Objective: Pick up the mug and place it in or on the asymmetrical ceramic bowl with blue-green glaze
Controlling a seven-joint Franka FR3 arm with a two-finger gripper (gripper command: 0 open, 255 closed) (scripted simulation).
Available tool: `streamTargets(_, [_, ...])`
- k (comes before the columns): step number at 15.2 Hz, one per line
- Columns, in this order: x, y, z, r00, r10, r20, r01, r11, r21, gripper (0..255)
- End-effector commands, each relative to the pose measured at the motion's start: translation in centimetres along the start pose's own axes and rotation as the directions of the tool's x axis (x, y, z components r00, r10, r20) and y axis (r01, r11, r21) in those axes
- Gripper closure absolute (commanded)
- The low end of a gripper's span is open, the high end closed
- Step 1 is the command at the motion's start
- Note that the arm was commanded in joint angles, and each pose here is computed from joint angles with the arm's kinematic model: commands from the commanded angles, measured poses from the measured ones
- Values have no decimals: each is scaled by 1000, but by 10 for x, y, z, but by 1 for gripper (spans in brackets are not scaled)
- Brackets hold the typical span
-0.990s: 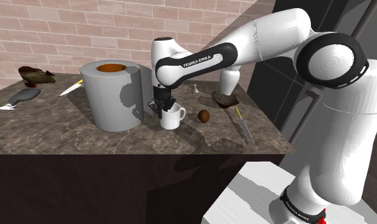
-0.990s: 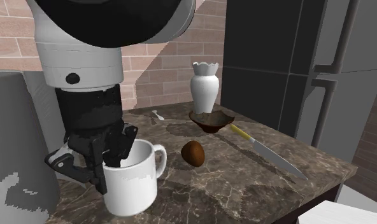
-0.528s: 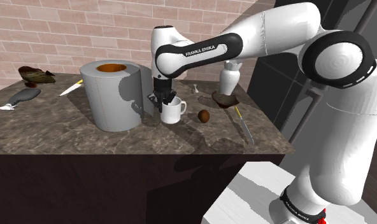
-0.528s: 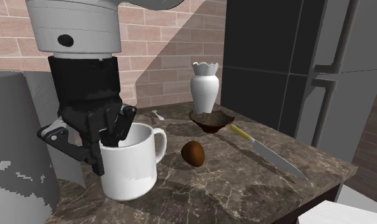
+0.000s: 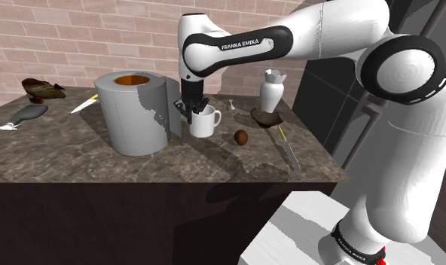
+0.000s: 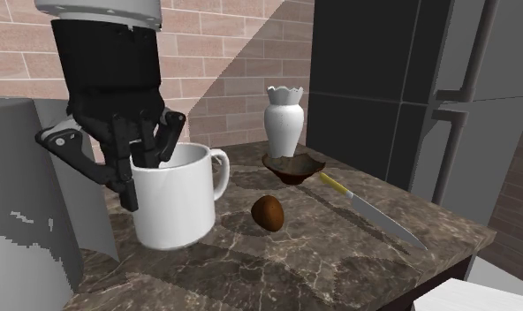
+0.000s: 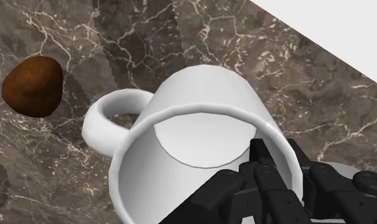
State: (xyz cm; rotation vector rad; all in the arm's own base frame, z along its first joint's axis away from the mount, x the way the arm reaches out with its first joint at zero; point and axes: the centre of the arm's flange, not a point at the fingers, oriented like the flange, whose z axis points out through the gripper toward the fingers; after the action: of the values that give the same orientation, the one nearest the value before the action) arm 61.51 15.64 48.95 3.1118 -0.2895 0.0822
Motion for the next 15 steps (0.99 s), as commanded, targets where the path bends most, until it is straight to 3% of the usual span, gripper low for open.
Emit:
streamTargets(1, [1,0,-9,1000,0,0,0,1000,0,255])
streamTargets(15, [21,183,-14,1000,0,0,0,1000,0,255])
